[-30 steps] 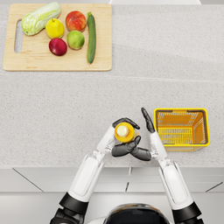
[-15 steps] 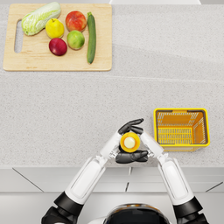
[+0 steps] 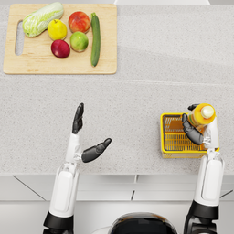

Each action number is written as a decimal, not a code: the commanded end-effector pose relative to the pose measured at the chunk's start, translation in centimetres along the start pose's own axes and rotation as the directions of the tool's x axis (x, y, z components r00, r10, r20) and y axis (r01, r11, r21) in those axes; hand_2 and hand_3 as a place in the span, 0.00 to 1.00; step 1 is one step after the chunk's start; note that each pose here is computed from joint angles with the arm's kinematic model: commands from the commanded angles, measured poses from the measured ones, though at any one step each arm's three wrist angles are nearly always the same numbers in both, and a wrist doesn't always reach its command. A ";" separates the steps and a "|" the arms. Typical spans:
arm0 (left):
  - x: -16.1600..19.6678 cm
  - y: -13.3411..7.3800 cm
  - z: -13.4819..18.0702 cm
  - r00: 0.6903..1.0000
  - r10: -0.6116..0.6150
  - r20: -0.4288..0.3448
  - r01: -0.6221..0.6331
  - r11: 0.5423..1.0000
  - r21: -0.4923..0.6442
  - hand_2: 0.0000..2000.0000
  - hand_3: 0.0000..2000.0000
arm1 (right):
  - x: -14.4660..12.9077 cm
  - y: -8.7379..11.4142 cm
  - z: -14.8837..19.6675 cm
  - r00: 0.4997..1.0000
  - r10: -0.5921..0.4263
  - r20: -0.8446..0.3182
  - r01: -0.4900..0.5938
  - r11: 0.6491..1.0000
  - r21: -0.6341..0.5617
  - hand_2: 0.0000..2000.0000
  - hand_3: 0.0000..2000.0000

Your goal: Pick up the lemon tea and place it into the yellow basket

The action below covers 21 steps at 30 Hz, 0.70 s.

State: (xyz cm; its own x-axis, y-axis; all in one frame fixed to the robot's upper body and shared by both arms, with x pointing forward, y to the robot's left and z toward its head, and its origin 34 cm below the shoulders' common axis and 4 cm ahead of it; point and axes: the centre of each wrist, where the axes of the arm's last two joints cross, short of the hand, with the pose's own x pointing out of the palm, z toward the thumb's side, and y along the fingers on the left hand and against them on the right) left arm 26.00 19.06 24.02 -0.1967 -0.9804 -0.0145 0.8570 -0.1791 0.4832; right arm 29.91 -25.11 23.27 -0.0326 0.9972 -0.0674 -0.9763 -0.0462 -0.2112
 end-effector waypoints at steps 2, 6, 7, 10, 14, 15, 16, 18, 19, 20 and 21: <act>-0.9 0.5 0.0 0.999 0.038 -0.001 -0.038 0.999 0.007 0.00 0.00 | -0.5 -0.4 -3.6 0.999 -0.011 0.031 0.005 0.982 0.191 1.00 1.00; -0.9 0.9 -0.4 0.999 0.046 0.009 -0.046 0.999 -0.006 0.00 0.00 | 0.8 -0.1 -3.7 0.998 -0.048 0.031 0.039 0.970 0.239 0.00 0.35; -0.8 1.5 -0.3 0.999 0.048 0.013 -0.048 0.999 0.005 0.00 0.00 | 1.0 0.0 -2.9 0.996 -0.080 0.031 0.073 0.983 0.167 0.00 0.18; -1.8 4.2 1.9 0.996 0.084 0.023 -0.086 0.991 0.102 0.00 0.00 | 0.9 -0.4 2.0 0.991 -0.129 0.024 0.131 0.973 -0.191 0.00 0.00; -5.1 6.6 4.1 0.983 0.183 0.013 -0.182 0.967 0.176 0.00 0.00 | -1.2 -0.8 5.6 0.977 -0.209 0.026 0.204 0.903 -0.379 0.00 0.00; -5.7 6.2 4.0 0.978 0.209 0.014 -0.208 0.963 0.172 0.00 0.00 | -1.7 -0.5 5.6 0.972 -0.231 0.034 0.225 0.893 -0.390 0.00 0.00; -6.0 5.7 3.7 0.974 0.224 0.020 -0.224 0.961 0.163 0.00 0.00 | -1.7 -0.4 5.4 0.970 -0.239 0.042 0.236 0.890 -0.391 0.00 0.00; -4.9 5.3 2.9 0.981 0.191 0.018 -0.191 0.972 0.135 0.00 0.00 | -1.0 -0.4 4.1 0.975 -0.219 0.038 0.218 0.909 -0.354 0.00 0.00; -5.2 5.2 2.8 0.979 0.202 0.020 -0.203 0.970 0.135 0.00 0.00 | -1.2 -0.3 4.2 0.973 -0.226 0.040 0.225 0.906 -0.359 0.00 0.00; -5.4 5.1 2.8 0.977 0.211 0.021 -0.212 0.968 0.135 0.00 0.00 | -1.3 -0.3 4.2 0.972 -0.231 0.041 0.230 0.904 -0.362 0.00 0.00; -5.6 5.1 2.8 0.976 0.217 0.022 -0.218 0.967 0.135 0.00 0.00 | -1.4 -0.2 4.2 0.971 -0.234 0.042 0.233 0.902 -0.364 0.00 0.00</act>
State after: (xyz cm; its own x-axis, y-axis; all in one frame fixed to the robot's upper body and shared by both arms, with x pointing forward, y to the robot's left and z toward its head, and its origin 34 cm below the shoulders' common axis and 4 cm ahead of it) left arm 30.11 23.96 29.02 -0.0130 -0.9936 0.1122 0.8073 0.0558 0.5875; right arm 29.23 -26.29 27.56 0.1902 0.9814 0.0268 -0.8087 0.1721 -0.5624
